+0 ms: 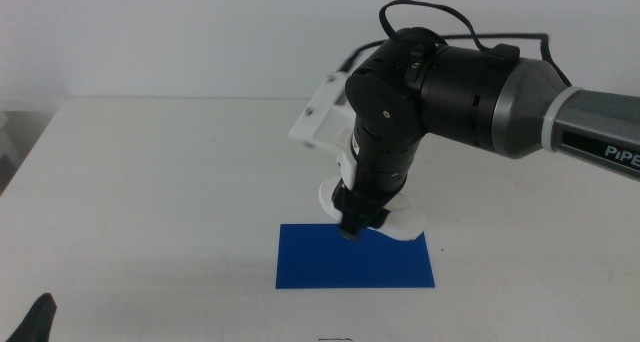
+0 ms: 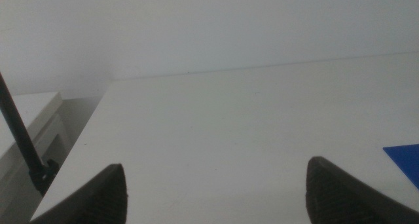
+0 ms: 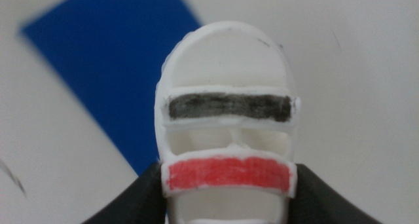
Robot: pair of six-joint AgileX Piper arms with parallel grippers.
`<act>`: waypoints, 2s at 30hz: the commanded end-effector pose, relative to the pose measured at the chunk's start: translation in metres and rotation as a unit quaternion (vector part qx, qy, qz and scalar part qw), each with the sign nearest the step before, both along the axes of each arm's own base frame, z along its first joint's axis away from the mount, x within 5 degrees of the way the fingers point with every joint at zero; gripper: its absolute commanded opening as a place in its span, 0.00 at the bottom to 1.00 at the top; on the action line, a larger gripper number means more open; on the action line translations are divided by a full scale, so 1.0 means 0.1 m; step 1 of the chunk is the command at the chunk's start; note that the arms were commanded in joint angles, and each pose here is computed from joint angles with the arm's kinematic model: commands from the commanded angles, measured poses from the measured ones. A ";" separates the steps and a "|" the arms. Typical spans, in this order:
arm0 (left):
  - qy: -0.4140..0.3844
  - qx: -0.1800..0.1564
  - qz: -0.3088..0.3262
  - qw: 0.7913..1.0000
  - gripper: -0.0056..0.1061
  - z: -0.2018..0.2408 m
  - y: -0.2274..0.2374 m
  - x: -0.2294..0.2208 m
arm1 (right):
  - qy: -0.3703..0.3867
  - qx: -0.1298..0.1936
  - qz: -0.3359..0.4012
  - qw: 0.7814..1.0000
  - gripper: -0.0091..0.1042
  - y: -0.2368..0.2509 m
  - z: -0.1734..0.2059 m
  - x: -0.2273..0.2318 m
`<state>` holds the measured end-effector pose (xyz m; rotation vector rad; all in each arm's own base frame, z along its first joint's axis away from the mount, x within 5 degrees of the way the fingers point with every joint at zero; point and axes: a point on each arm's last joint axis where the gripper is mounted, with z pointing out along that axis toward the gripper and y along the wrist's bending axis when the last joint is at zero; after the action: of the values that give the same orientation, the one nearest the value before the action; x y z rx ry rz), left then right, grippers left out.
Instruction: Use one arm to grab the shoe from the table and place it on the mat.
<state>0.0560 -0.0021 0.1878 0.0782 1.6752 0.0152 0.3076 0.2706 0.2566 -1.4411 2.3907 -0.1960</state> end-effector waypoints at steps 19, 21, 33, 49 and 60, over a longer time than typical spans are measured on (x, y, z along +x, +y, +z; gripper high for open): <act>-0.052 -0.011 -0.001 0.999 0.89 0.10 0.00 -0.01 | -0.015 -0.051 0.224 0.973 0.07 0.02 -0.10 0.15; -0.052 -0.011 -0.001 0.999 0.89 0.10 0.00 -0.01 | -0.015 -0.051 0.228 0.972 0.07 0.04 -0.15 0.17; -0.052 -0.011 -0.001 0.999 0.89 0.10 0.00 -0.01 | 0.004 -0.032 0.233 0.972 0.07 0.14 -0.39 0.21; -0.052 -0.011 -0.001 0.999 0.89 0.10 0.00 -0.01 | 0.009 -0.043 0.222 0.974 0.78 0.14 -0.39 0.22; -0.052 -0.011 -0.001 0.999 0.89 0.10 0.00 -0.01 | -0.034 -0.003 0.084 0.996 0.79 -0.23 0.84 -0.02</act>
<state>0.0560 -0.0021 0.1878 0.0782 1.6752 0.0152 0.3151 0.2678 0.2883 -1.7204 2.2578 -0.1767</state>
